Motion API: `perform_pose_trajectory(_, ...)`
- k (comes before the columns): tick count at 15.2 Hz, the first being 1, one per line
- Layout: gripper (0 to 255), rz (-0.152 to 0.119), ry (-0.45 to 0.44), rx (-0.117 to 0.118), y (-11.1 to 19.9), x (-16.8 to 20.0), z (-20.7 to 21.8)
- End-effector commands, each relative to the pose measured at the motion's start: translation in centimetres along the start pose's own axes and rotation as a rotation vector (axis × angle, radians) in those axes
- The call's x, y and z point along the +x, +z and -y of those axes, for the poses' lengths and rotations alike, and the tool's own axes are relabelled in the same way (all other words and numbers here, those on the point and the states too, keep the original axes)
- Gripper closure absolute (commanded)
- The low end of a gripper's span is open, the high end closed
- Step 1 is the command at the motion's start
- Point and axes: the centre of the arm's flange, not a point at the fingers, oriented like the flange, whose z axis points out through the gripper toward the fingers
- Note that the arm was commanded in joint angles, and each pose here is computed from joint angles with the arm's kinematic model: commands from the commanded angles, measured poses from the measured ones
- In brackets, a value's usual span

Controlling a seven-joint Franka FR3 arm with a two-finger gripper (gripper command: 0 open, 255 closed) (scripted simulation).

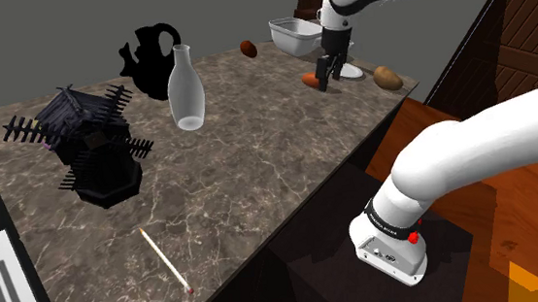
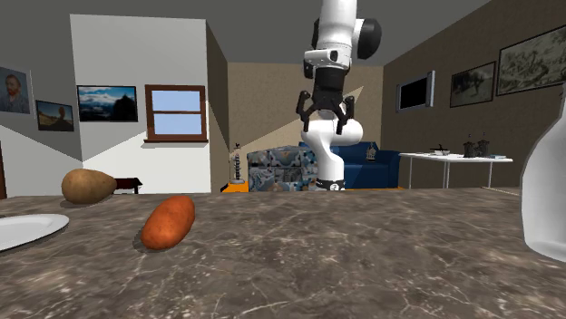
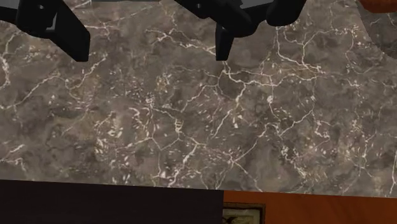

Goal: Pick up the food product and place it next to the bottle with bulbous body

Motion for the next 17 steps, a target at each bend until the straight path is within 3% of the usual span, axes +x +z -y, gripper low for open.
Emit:
perform_pose_trajectory(1,0,-0.020,0.004,-0.002,0.8,0.7,-2.4)
perform_pose_trajectory(17,0,-0.162,0.039,-0.006,7.5,7.6,-20.2)
